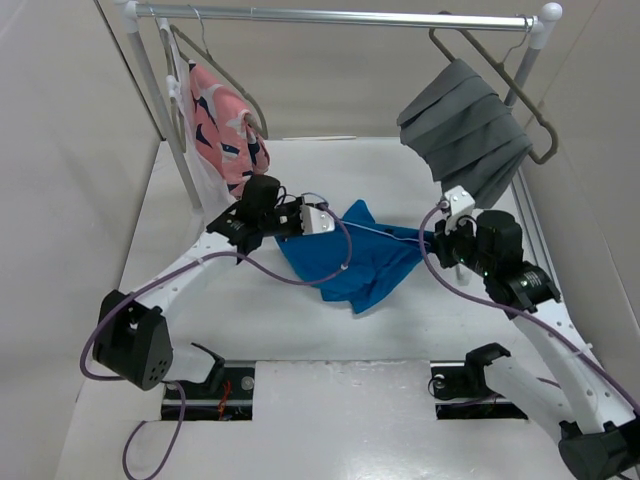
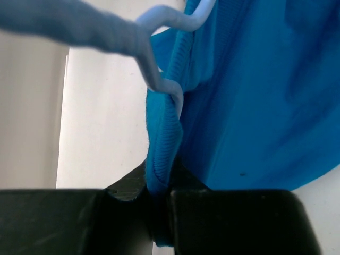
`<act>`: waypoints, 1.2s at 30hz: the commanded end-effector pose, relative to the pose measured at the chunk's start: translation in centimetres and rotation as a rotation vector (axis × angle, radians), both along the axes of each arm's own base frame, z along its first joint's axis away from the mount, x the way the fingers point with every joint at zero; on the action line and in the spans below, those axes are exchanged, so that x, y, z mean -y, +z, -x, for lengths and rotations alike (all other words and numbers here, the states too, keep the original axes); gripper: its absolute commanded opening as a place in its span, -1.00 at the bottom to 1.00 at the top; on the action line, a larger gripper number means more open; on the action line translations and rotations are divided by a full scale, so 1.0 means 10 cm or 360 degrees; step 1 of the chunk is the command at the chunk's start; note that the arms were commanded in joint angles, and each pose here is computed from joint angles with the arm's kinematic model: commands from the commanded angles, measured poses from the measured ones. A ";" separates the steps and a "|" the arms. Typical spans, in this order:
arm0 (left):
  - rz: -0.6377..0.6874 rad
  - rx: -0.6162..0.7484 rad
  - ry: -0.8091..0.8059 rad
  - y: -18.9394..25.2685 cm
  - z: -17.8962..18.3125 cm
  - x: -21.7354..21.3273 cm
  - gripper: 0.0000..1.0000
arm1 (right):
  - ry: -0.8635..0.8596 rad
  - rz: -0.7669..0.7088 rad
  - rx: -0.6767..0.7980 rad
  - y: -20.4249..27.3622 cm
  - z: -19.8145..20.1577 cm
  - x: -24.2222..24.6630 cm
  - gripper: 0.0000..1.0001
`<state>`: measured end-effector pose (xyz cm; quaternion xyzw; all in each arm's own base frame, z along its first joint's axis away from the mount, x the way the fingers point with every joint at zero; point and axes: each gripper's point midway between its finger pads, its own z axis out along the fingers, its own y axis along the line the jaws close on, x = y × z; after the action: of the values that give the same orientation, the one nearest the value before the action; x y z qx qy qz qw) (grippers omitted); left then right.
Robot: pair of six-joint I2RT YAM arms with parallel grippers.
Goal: Place the t-shirt on the hanger
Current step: Place tshirt on hanger
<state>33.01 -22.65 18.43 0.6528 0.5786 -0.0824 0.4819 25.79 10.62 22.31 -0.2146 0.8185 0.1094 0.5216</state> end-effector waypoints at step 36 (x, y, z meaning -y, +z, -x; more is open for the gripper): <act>-0.0988 0.0497 0.0795 -0.10 -0.81 -1.08 -1.00 | -0.0022 0.1290 -0.0508 -0.02 -0.23 0.47 -1.00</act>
<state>39.98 -21.55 19.02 0.6206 0.5915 0.1295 0.4982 30.32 11.46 20.62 -0.3750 0.8609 -0.0740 0.3359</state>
